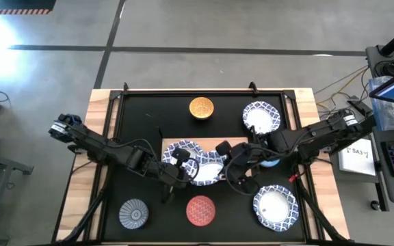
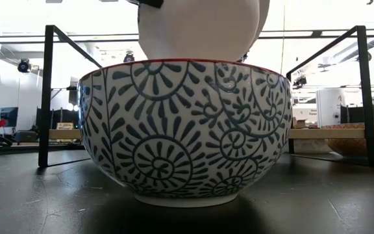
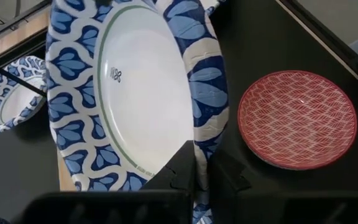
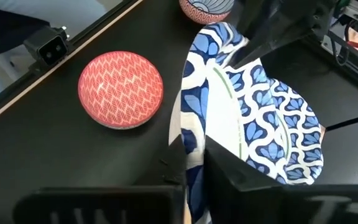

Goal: Place and stack bowls onto a shelf
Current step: Stack the middle left white patterned bowl on top of the other white patterned bowl on the shelf

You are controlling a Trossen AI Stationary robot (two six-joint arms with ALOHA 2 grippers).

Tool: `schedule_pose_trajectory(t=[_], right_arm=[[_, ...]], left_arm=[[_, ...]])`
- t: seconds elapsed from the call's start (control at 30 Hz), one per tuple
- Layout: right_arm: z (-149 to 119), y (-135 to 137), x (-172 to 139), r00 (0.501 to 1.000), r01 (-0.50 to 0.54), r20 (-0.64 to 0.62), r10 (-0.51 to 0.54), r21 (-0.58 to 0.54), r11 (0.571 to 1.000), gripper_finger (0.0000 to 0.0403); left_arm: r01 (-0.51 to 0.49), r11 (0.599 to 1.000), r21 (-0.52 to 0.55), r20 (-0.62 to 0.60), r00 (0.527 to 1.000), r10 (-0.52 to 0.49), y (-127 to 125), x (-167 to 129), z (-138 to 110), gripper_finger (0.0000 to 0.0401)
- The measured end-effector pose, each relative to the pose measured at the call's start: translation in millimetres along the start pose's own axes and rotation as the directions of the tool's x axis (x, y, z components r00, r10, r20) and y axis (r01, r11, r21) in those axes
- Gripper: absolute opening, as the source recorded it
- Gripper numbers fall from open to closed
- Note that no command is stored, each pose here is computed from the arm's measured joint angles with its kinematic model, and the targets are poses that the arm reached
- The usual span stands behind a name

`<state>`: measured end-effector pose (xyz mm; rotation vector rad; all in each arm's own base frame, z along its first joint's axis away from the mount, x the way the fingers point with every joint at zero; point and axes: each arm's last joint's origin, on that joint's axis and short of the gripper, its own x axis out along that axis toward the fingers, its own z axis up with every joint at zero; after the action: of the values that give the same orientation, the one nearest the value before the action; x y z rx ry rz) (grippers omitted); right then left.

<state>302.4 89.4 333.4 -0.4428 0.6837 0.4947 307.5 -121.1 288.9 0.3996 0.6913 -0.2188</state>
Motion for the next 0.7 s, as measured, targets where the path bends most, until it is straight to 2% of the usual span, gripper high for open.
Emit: schedule_pose_trajectory(t=[0.3,0.47,0.7], right_arm=[[0.3,-0.2,0.0,1.0,0.001,0.004,-0.001,0.042,0.999,0.0013],[0.1,-0.4,0.5,1.0,0.003,0.001,-0.003,0.068,0.998,0.0012],[-7.3,1.8,5.1,0.997,-0.007,-0.082,0.014,0.095,0.995,0.0012]], left_arm=[[-0.01,1.0,0.006,0.02,1.0,0.009,0.5,0.0,2.1,0.0046],[-0.053,0.998,0.041,0.036,0.998,0.052,2.0,-0.2,4.2,0.0077],[-0.054,0.995,0.08,0.022,0.998,0.052,2.6,-2.8,2.8,0.0119]])
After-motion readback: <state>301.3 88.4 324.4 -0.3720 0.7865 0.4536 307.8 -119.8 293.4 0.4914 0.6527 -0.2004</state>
